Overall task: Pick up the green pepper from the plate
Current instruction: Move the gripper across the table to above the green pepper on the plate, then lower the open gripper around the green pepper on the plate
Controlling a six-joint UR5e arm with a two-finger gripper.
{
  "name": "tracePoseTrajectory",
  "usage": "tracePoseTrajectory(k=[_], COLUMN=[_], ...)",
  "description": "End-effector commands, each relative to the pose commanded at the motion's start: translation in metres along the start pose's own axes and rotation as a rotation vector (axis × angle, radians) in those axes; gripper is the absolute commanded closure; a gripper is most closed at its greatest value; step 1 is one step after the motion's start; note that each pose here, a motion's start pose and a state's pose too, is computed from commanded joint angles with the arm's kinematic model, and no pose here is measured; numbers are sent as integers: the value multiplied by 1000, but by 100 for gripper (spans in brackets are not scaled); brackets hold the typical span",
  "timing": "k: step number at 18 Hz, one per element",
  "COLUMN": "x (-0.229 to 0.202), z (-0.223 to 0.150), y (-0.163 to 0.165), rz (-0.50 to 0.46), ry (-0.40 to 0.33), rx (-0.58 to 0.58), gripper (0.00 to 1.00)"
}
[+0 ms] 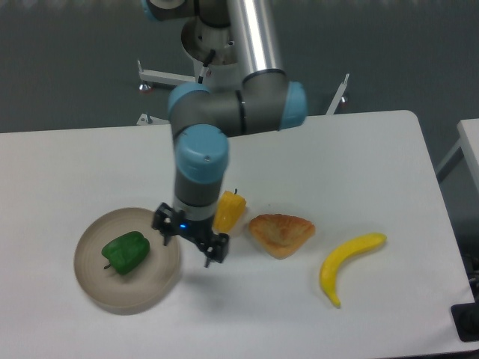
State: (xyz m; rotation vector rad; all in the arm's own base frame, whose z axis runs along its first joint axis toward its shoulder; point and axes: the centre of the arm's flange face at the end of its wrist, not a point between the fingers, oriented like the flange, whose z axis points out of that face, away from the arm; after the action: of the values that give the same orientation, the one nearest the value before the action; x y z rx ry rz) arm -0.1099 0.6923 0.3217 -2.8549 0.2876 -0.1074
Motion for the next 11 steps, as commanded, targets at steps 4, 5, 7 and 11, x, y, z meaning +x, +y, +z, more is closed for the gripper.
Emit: tracePoseTrajectory(k=[4,5,7,11], x=[22,24,23,32], z=[9,11,18,25], y=[3,2,2,-1], rz=[-1,5,24,152], ry=[17,16,19,27], rx=[-17,-18,-22,-28], gripper=[0,0,0,0])
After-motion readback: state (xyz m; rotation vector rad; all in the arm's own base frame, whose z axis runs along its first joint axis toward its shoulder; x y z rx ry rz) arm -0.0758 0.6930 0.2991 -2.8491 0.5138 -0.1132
